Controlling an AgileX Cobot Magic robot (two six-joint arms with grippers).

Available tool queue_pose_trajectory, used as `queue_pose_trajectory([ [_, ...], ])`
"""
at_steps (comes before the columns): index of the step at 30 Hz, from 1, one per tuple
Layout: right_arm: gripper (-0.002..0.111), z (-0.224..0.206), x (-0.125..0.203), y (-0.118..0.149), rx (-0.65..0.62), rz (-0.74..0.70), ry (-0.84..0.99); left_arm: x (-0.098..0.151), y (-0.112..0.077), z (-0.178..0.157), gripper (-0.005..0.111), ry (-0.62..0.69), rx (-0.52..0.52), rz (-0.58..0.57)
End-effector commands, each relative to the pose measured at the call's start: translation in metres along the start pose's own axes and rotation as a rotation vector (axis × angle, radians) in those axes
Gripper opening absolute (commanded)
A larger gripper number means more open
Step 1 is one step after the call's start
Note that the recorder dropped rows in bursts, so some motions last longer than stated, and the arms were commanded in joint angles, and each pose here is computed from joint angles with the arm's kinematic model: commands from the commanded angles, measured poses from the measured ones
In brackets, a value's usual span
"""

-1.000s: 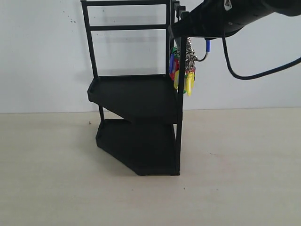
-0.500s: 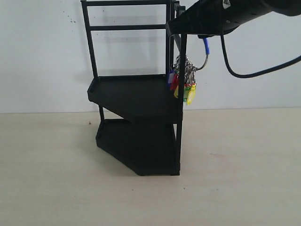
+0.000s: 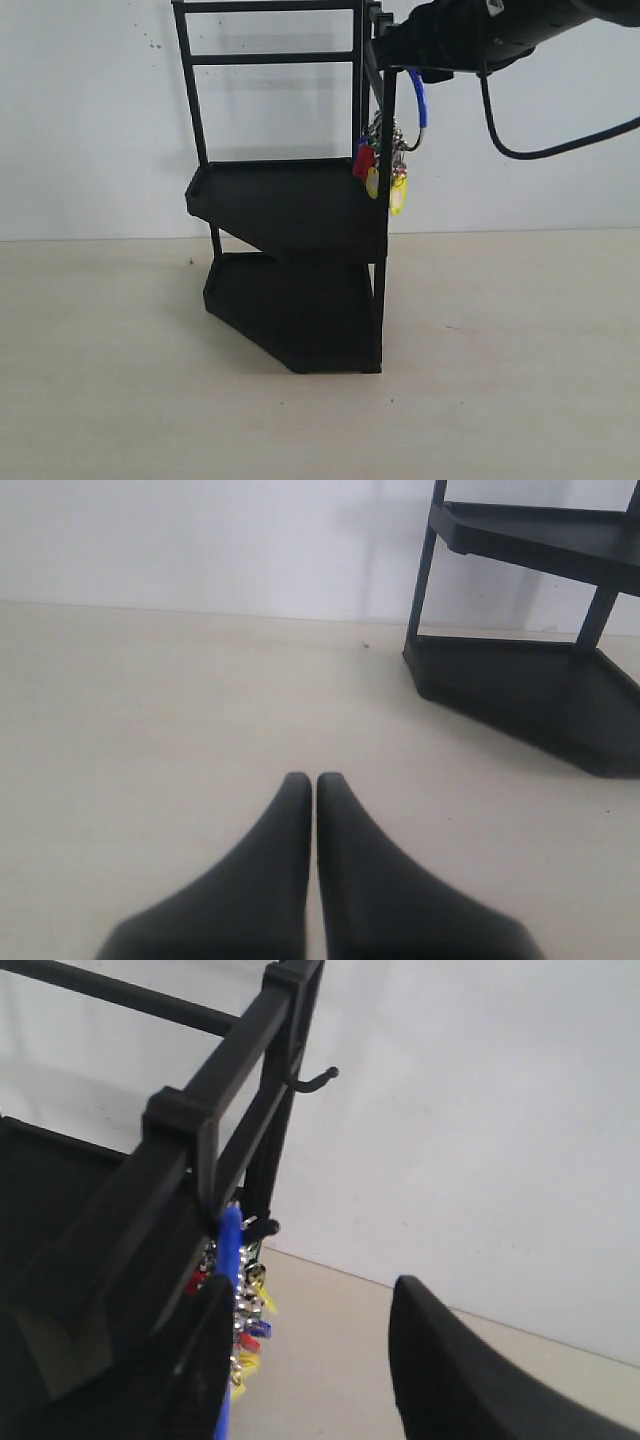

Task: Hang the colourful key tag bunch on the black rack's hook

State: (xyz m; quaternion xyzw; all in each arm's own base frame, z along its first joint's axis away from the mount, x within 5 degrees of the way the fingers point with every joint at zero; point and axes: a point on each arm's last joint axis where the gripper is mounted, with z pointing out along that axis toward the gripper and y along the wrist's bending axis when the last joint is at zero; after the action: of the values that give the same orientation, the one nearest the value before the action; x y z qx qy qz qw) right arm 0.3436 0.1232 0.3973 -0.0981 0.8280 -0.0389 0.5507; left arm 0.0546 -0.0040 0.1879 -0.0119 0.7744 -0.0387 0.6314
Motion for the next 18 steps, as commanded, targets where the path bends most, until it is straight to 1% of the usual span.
queue_pose_trajectory([
  [1,0.047,-0.021,-0.010,-0.012,0.040,0.007,-0.031,0.000,0.000,0.000,0.004,-0.006,-0.004,0.008],
  [8,0.047,-0.046,-0.013,-0.027,0.105,0.004,-0.021,0.000,0.000,0.000,0.004,-0.006,-0.004,0.008],
  [11,0.047,-0.057,-0.006,-0.033,0.128,-0.012,-0.010,0.000,0.000,0.000,0.004,-0.006,-0.004,0.008],
  [18,0.047,-0.082,0.022,-0.041,0.125,-0.018,0.014,0.000,0.000,0.000,0.004,-0.006,-0.004,0.008],
])
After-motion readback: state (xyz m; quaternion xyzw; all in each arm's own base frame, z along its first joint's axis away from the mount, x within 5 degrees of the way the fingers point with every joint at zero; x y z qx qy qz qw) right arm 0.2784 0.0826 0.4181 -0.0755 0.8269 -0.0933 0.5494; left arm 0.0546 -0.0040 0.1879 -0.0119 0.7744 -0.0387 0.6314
